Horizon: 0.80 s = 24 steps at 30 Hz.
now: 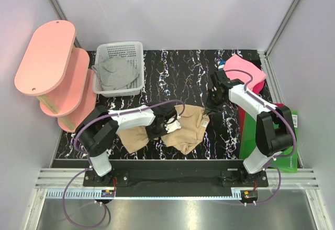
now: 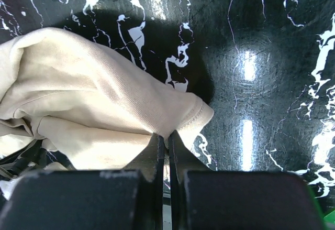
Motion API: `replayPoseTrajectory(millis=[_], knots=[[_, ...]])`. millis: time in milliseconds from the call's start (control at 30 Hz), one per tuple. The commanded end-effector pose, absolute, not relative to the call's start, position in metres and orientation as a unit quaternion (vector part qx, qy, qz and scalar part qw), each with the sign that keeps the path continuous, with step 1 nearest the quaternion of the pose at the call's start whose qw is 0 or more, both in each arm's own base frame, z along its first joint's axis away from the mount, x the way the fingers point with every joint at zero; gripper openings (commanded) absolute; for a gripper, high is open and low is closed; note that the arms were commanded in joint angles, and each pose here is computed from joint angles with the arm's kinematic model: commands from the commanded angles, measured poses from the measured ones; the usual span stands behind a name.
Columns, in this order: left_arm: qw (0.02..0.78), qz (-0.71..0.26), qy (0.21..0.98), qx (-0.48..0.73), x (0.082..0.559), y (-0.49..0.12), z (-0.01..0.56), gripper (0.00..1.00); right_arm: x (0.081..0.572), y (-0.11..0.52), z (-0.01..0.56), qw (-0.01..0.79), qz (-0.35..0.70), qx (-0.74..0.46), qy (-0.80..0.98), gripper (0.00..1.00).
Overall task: Fold and stack the t-shirts
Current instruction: Flatten out the tshirt
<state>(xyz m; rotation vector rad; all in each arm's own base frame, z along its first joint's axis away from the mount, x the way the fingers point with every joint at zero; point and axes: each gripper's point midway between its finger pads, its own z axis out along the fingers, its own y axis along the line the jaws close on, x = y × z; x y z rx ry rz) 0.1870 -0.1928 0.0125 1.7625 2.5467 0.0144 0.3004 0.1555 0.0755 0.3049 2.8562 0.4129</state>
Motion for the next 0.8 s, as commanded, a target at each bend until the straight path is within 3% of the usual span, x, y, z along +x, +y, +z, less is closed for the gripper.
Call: replayPoseTrajectory(millis=[0,100,167,333,533,767], knots=[[0.031,0.012,0.831,0.555,0.194,-0.176,0.013,0.00,0.309,0.158,0.101,0.157,0.162,0.097,0.969,0.00],[0.074,0.015,0.839,0.540,0.204,-0.160,0.060,0.00,0.311,0.153,0.119,0.181,0.156,0.094,0.966,0.00],[0.141,0.024,0.845,0.515,0.221,-0.144,0.109,0.00,0.310,0.150,0.137,0.202,0.156,0.092,0.962,0.00],[0.230,0.061,0.852,0.466,0.208,-0.075,0.196,0.00,0.305,0.145,0.175,0.238,0.164,0.092,0.953,0.00],[0.236,0.120,0.854,0.448,0.156,-0.015,0.198,0.02,0.276,0.141,0.201,0.262,0.194,0.100,0.940,0.00],[0.274,0.143,0.847,0.433,0.131,0.008,0.218,0.00,0.219,0.133,0.260,0.310,0.249,0.089,0.913,0.00]])
